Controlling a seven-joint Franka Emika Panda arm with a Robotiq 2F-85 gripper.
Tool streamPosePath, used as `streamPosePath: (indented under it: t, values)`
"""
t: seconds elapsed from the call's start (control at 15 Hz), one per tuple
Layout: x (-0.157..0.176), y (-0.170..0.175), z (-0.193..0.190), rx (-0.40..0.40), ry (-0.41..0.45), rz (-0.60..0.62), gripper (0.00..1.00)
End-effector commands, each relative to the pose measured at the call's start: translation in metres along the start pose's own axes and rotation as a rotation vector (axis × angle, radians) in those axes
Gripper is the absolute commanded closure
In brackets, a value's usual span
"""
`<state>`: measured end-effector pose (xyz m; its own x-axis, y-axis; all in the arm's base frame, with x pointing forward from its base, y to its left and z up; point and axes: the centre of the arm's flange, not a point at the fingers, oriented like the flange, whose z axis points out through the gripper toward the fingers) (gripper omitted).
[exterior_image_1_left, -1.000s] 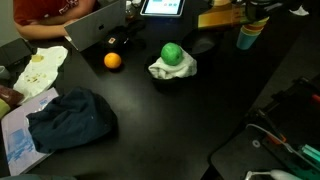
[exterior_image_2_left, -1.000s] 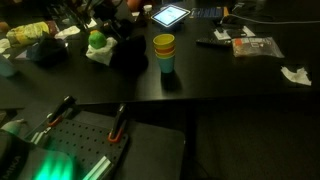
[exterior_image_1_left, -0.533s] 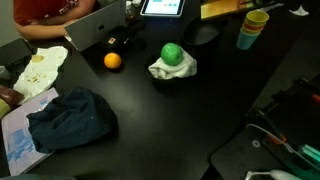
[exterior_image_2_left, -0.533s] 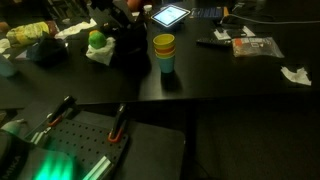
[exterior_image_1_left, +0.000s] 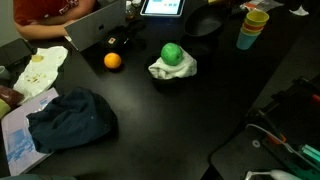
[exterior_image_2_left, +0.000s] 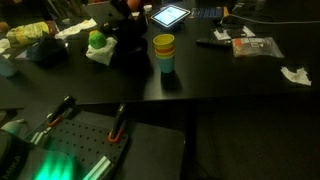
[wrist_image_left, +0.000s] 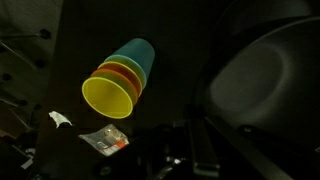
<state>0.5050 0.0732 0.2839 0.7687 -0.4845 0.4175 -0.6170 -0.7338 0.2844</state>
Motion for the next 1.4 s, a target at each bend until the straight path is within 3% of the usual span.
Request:
streamPosePath:
  t: [0.0, 0.53, 0.67, 1.0, 1.33]
  values:
    - [0.003, 0.021, -0.028, 0.020, -0.022, -0.120, 0.98]
    - [-0.021, 0.027, -0.051, 0.137, -0.220, -0.529, 0.98]
    - [-0.024, 0.029, -0.051, 0.133, -0.263, -0.609, 0.98]
    - [-0.049, 0.033, -0.026, 0.094, -0.391, -0.792, 0.98]
    - [-0.084, 0.028, 0.003, 0.159, -0.475, -0.882, 0.98]
